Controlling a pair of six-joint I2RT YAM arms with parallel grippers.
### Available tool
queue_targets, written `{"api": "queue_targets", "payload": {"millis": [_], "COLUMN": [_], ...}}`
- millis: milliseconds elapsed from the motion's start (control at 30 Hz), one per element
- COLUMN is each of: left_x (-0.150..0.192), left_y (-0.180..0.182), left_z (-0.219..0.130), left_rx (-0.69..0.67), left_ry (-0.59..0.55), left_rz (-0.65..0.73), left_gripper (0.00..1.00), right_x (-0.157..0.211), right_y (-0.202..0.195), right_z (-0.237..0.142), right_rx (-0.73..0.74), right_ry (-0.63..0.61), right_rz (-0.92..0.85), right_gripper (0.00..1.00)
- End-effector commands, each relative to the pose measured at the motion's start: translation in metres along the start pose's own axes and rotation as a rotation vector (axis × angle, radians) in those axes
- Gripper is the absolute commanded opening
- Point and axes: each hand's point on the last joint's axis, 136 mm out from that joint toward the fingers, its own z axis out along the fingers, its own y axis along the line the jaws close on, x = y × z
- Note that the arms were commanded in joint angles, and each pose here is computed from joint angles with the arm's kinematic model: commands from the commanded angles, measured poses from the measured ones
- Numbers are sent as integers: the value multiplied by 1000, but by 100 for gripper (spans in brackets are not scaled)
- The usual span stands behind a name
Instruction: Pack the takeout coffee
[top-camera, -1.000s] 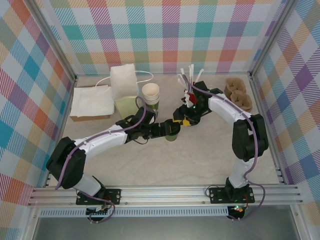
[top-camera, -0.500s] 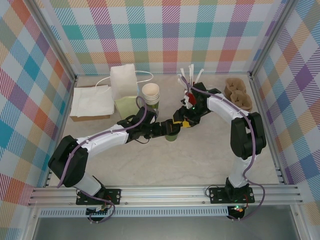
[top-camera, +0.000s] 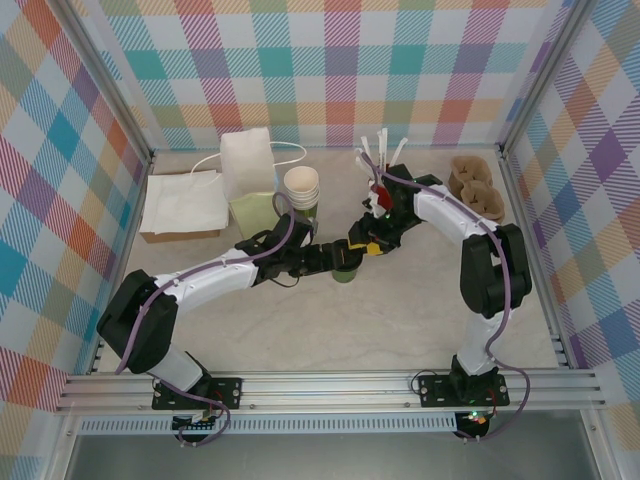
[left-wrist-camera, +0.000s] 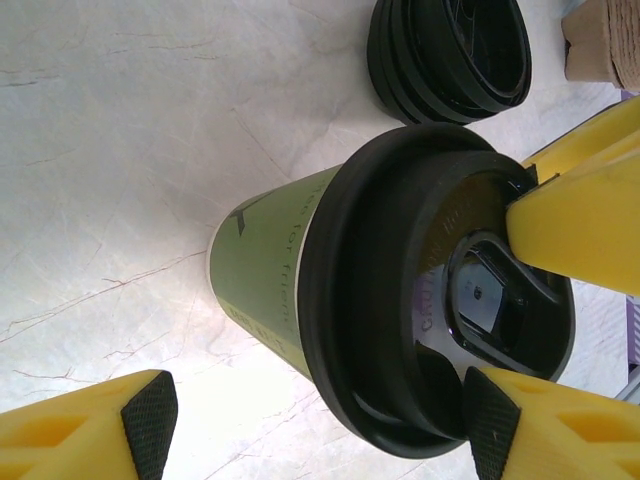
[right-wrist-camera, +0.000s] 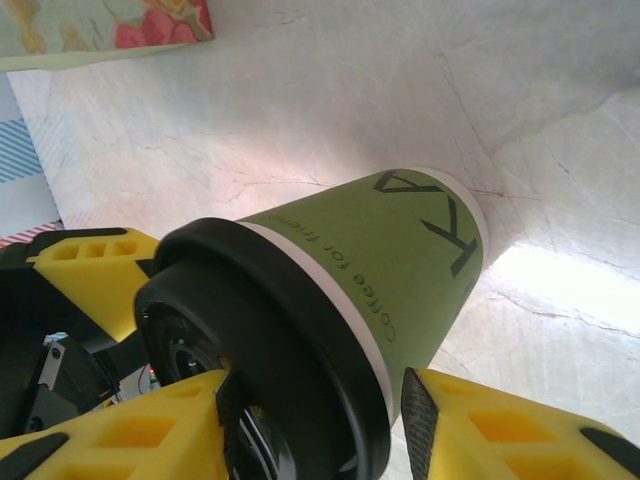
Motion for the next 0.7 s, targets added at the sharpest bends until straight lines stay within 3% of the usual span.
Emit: {"api": "queue_targets", "payload": {"millis": [0, 200, 400, 667], "left_x": [46, 44, 20, -24], "left_y": [57, 56, 24, -23], "left_z": [7, 8, 1, -25], "left_rx": [-189, -184, -87, 25], "left_ry": [146, 136, 80, -66], "left_rz": [-14, -15, 8, 81], "left_gripper": [76, 76, 78, 84], "right_x": [29, 33, 9, -13], "right_y": [-47, -54, -14, 22], "right_z": [20, 22, 5, -33], "right_rx": [169, 196, 70, 33], "right_ry": [135, 138, 24, -143], "right_rz": [85, 93, 5, -122], "right_gripper": [46, 46, 49, 64]}}
